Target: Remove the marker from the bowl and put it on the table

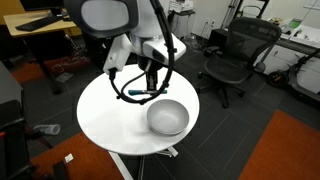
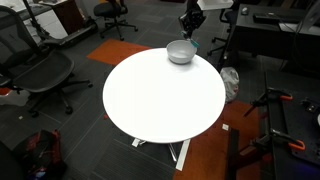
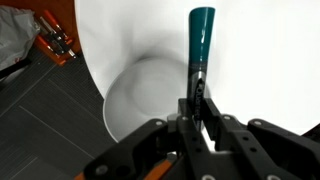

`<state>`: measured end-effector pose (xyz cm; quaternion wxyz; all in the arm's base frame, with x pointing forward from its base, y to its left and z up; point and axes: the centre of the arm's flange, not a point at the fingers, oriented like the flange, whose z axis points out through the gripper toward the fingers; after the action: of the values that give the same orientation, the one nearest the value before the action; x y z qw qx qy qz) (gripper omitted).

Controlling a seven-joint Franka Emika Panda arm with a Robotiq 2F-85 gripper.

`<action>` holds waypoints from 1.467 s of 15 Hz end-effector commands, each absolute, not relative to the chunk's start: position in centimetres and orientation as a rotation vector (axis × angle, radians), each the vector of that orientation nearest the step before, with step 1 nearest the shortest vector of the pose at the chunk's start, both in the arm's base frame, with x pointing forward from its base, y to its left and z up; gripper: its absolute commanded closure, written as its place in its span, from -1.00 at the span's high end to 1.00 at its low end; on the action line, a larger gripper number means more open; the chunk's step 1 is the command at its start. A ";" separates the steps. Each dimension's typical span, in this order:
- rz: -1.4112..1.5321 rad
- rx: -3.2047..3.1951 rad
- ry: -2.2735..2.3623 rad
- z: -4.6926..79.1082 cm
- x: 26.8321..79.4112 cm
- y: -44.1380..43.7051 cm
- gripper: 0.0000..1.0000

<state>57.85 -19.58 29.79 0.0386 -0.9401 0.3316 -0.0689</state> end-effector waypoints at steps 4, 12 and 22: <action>-0.172 -2.944 0.763 30.2 52.1 -8.7 -0.91; -0.159 -3.015 0.443 25.6 50.6 1.5 -0.91; -0.260 -3.015 0.276 22.5 55.6 6.3 -0.91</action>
<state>53.03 5.78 23.93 0.0530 -0.9895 0.1085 -0.0795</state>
